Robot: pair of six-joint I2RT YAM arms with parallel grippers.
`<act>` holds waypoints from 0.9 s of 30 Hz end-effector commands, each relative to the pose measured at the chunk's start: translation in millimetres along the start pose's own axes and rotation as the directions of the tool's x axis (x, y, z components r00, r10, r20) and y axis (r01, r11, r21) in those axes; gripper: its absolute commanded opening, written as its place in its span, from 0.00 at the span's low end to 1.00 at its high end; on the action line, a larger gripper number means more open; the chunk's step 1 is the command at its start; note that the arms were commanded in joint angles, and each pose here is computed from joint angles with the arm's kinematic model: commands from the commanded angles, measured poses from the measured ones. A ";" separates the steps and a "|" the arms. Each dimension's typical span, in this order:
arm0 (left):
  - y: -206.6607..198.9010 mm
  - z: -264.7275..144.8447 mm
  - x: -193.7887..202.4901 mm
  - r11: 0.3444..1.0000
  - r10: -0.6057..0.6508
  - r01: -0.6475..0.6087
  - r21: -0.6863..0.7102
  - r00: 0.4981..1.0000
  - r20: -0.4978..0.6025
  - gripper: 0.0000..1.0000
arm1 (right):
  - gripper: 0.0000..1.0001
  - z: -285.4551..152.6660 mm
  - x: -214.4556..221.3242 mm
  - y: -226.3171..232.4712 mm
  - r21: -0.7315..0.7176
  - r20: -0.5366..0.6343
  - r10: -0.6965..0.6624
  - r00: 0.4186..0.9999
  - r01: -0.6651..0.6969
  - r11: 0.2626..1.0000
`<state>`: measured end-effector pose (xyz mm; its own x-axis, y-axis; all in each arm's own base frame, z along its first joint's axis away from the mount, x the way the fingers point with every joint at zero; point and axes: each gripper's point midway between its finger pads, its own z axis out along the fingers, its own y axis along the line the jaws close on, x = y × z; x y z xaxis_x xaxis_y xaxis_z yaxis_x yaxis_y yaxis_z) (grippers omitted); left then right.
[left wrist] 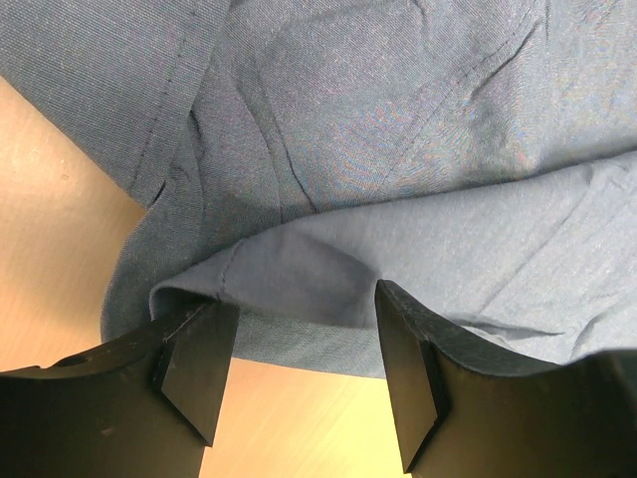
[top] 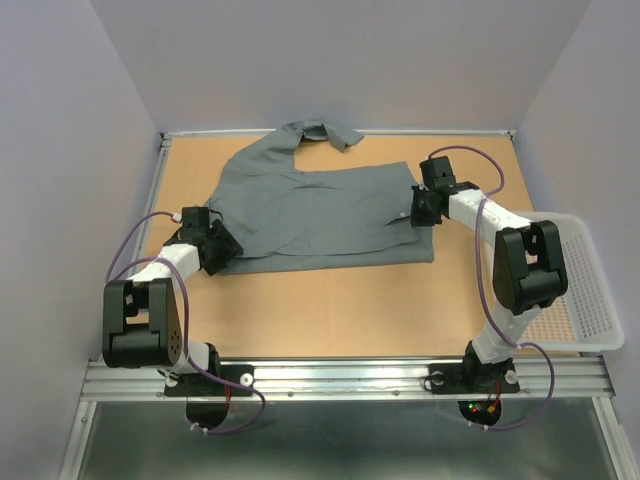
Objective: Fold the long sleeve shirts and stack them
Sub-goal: Fold the shirt
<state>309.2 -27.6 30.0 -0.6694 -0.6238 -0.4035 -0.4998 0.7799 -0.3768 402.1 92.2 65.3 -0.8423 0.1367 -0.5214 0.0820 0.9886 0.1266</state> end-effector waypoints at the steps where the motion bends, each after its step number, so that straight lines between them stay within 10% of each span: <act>1: 11.6 -1.6 4.2 0.999 0.008 -0.008 -0.040 1.000 -0.004 0.68 | 0.01 -5.2 -26.6 -5.9 0.049 0.070 0.018 0.997 -0.021 0.999; 12: 10.4 -0.1 3.9 0.999 0.005 -0.005 -0.038 1.000 -0.009 0.68 | 0.02 2.3 -23.0 -4.9 0.048 0.053 0.032 0.998 -0.035 0.998; 20: -5.5 -20.5 -13.7 1.000 -0.012 0.012 -0.005 0.999 0.035 0.70 | 0.58 -35.8 -55.2 8.5 -0.019 0.161 0.056 0.985 -0.054 0.998; 27: -16.9 -54.5 -42.9 1.000 -0.026 0.027 -0.008 0.990 0.136 0.72 | 0.73 -74.6 -70.6 24.3 -0.119 0.232 0.120 0.965 -0.095 0.988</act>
<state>306.4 -21.3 62.0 -0.6348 -0.6381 -0.4357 -0.5191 0.7699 -0.3712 410.4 91.7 109.5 -0.7732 0.2004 -0.6017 0.1205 0.9779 0.1708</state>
